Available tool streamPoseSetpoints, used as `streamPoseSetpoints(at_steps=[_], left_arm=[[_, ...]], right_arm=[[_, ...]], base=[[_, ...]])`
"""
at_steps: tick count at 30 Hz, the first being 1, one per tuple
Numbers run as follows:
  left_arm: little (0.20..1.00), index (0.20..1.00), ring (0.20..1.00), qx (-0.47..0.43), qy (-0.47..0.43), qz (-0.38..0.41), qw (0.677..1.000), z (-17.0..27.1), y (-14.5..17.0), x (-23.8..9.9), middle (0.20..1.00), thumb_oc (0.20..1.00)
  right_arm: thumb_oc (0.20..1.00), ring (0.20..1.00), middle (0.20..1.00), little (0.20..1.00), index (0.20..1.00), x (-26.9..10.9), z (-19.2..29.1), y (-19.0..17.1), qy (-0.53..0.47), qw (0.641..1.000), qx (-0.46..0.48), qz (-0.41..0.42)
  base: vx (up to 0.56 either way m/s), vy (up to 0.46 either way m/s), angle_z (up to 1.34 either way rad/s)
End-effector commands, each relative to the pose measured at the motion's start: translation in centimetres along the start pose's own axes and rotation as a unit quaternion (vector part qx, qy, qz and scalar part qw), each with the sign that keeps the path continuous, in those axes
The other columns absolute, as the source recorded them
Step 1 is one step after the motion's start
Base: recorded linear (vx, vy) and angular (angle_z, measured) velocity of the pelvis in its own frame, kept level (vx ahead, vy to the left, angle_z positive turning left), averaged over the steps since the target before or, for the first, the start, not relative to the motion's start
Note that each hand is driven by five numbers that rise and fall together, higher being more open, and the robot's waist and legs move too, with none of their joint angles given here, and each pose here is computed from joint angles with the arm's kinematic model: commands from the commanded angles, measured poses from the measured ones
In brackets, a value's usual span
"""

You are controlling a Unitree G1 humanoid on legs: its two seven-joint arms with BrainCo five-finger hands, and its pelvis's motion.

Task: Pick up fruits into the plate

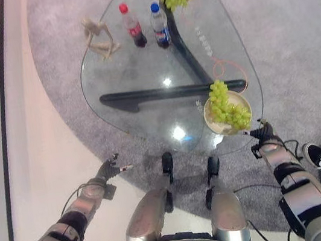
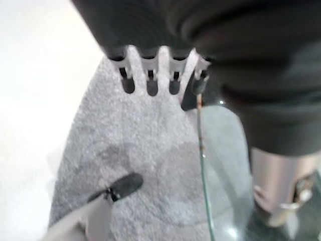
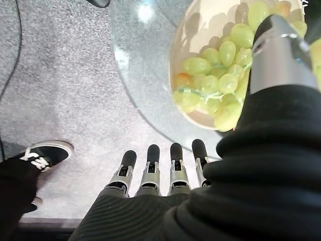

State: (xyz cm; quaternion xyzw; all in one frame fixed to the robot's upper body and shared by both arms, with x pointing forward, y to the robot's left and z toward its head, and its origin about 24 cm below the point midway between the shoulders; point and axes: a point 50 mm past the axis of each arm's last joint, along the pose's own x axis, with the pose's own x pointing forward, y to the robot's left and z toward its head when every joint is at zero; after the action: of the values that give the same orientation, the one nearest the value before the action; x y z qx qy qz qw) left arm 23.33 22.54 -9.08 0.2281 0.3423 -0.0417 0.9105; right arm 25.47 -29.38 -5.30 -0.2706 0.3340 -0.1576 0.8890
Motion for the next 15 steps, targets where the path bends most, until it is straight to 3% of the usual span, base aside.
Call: streamPoseSetpoints(at_steps=[1, 3, 4, 7, 15], left_arm=[[1.000, 1.000, 1.000, -0.099, 0.044, -0.044, 0.993, -2.3, -1.7, -0.4, 1.000, 1.000], [1.000, 1.000, 1.000, -0.125, 0.057, -0.052, 0.989, -3.1, -2.0, -0.7, 1.000, 1.000], [1.000, 1.000, 1.000, -0.184, 0.091, -0.074, 0.976, -5.1, -3.0, -1.4, 1.000, 1.000], [1.000, 1.000, 1.000, -0.241, 0.133, -0.092, 0.957, -7.7, -4.2, -2.7, 1.000, 1.000], [1.000, 1.000, 1.000, -0.238, 0.237, -0.102, 0.937, -12.0, -6.3, -5.3, 1.000, 1.000]], right_arm=[[1.000, 1.000, 1.000, 1.000, 1.000, -1.6, -2.6, 3.2, 0.006, 0.992, 0.096, 0.081], [1.000, 1.000, 1.000, 1.000, 1.000, -2.0, -3.5, 4.0, 0.020, 0.987, 0.123, 0.100], [1.000, 1.000, 1.000, 1.000, 1.000, -3.3, -5.7, 5.9, 0.053, 0.971, 0.181, 0.148], [1.000, 1.000, 1.000, 1.000, 1.000, -5.0, -9.1, 7.6, 0.106, 0.955, 0.209, 0.184], [1.000, 1.000, 1.000, 1.000, 1.000, -9.3, -15.4, 10.0, 0.243, 0.926, 0.176, 0.227]], base=[[0.14, -0.002, -0.13], [0.16, 0.003, -0.15], [0.18, 0.012, -0.11], [0.24, 0.025, -0.05], [0.13, 0.047, -0.11]])
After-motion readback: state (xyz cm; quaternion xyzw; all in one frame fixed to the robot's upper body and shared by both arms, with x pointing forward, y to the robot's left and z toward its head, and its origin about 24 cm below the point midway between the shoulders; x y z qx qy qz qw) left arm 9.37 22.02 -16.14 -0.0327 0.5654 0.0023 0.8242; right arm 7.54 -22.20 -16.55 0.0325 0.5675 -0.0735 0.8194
